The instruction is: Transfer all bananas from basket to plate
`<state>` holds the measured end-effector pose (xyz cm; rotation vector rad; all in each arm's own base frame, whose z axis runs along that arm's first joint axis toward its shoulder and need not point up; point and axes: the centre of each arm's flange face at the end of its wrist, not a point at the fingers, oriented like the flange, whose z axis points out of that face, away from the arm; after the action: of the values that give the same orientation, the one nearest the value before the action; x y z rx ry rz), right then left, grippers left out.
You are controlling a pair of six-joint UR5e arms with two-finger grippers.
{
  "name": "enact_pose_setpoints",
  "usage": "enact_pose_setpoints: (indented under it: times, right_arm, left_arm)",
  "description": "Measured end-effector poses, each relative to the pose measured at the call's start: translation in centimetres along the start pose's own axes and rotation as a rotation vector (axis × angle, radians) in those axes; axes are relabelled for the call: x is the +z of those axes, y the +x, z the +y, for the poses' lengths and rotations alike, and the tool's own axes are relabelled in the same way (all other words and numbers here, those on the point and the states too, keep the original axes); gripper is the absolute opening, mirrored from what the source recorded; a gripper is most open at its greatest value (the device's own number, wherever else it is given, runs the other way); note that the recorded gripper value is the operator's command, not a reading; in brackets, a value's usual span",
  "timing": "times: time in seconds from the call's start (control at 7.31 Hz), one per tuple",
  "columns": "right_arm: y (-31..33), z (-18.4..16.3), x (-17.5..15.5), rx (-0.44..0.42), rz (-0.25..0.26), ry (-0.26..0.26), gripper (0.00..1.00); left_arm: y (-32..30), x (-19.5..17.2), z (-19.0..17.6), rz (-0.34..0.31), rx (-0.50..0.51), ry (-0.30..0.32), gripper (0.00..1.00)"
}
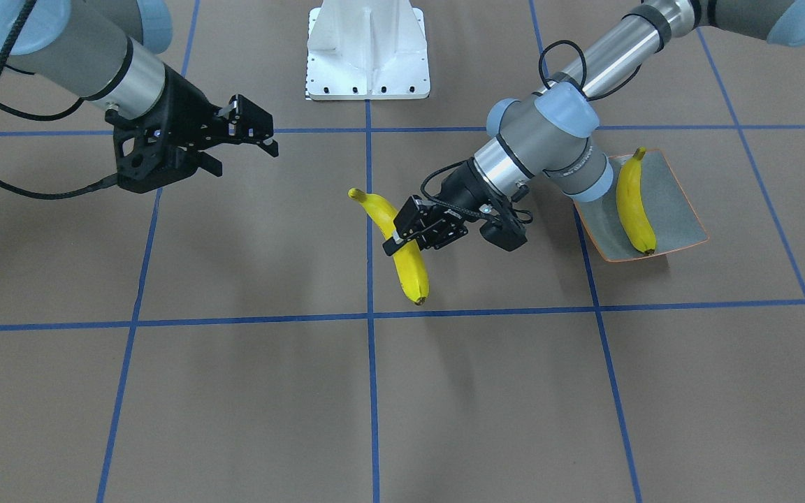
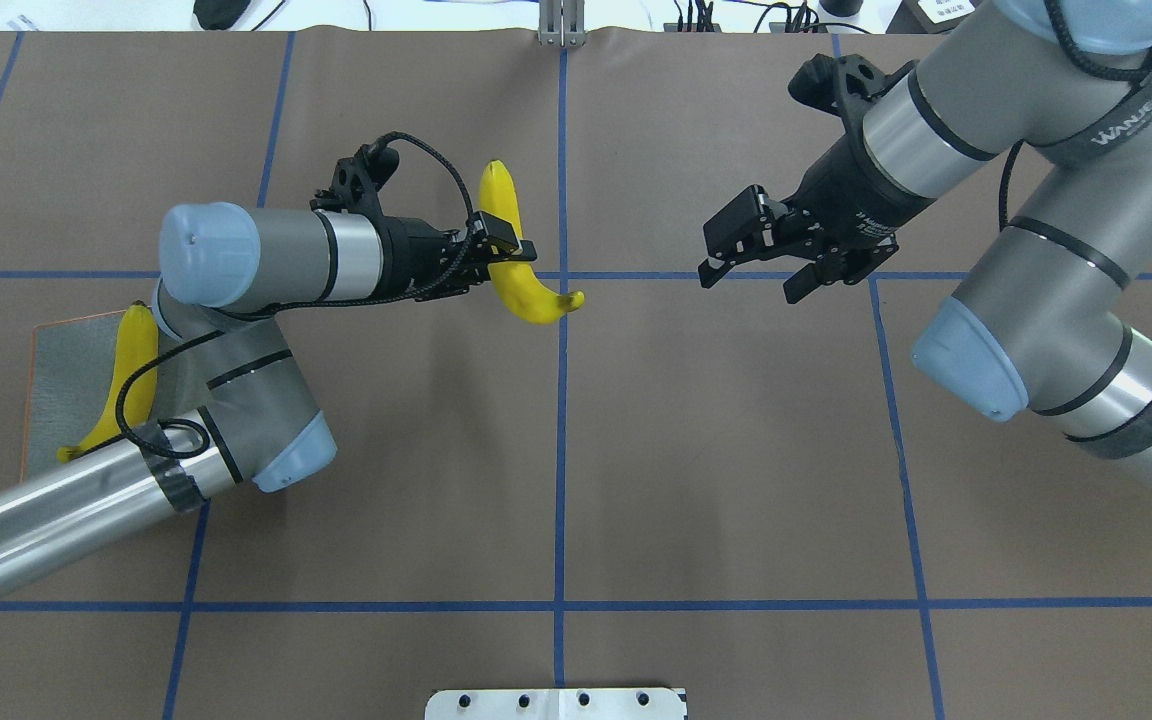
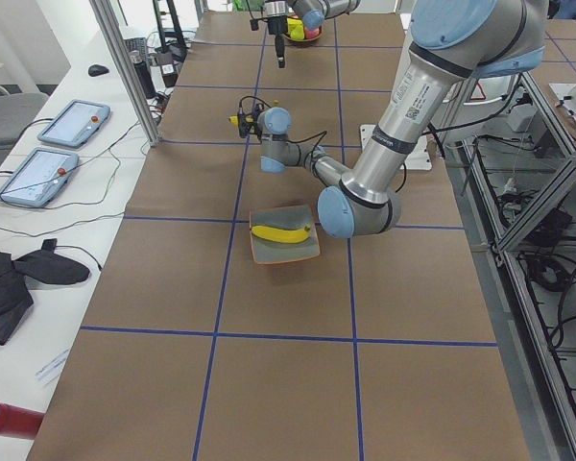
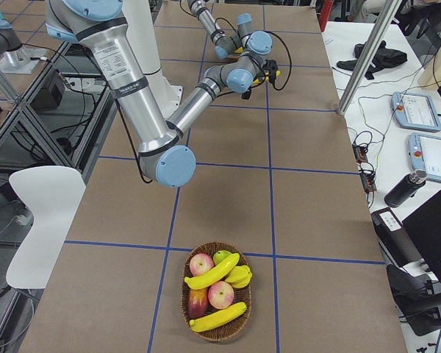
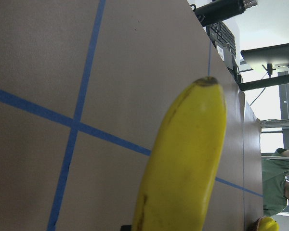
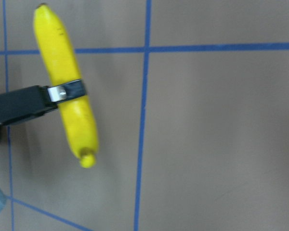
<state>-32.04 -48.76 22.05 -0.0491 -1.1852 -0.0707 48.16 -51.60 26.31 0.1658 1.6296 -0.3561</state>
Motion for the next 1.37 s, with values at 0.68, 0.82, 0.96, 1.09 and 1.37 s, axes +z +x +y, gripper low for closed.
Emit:
enact_pose_setpoints:
  times: [0.68, 0.82, 0.96, 1.09, 1.37]
  right_arm:
    - [6.5, -2.3, 0.7, -0.030, 0.122, 0.074, 0.99]
    - [7.0, -2.3, 0.8, -0.025, 0.131, 0.077, 0.99]
    - [7.3, -2.3, 0.9, -0.021, 0.139, 0.080, 0.99]
    - [7.6, -2.3, 1.0, -0.018, 0.144, 0.080, 0.99]
    - [7.8, -2.2, 1.3, -0.015, 0.148, 0.079, 0.99]
  left_arm:
    - [-8.9, -16.8, -9.0, -0.145, 0.036, -0.209, 0.00]
    - [-10.8, -19.2, -8.6, -0.159, 0.048, -0.233, 0.00]
    - [-12.9, -21.1, -8.0, -0.175, 0.059, -0.250, 0.00]
    - [-15.1, -22.6, -7.2, -0.195, 0.063, -0.259, 0.00]
    - [-17.9, -24.3, -6.3, -0.223, 0.053, -0.265, 0.00]
